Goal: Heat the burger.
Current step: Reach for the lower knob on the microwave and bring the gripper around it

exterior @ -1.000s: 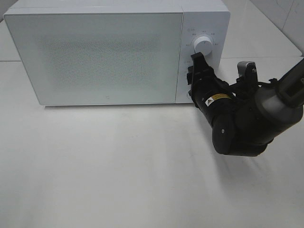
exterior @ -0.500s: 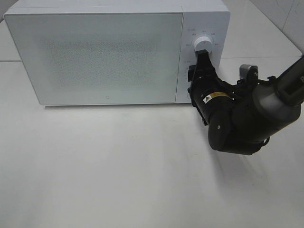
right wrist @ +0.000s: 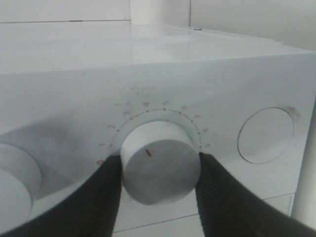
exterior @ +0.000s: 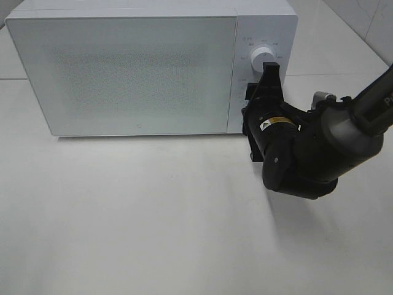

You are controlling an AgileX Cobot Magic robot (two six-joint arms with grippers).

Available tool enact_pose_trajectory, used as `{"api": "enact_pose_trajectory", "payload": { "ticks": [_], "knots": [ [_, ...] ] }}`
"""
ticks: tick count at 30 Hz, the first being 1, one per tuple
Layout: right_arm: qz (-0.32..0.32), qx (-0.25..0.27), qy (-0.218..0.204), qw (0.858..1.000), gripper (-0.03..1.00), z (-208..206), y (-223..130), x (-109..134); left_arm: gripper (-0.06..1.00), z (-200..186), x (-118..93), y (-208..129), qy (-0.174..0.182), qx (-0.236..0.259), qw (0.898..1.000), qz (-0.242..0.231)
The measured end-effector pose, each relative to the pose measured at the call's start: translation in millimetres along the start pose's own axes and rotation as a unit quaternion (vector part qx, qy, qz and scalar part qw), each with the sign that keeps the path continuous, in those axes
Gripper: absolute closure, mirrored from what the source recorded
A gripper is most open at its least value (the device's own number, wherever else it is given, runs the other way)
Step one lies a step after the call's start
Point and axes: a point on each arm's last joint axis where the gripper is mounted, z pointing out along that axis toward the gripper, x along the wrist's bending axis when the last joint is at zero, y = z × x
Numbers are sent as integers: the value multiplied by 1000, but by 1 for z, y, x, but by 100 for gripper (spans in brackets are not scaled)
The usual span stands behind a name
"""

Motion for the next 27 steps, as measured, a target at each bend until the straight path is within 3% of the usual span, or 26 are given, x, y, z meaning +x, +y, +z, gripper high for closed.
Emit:
{"api": "enact_pose_trajectory", "payload": {
  "ticks": [27],
  "knots": [
    [33,-7,-4,999,52,2,-3,2,-4,0,0,0,0,0,1000,0]
  ]
}}
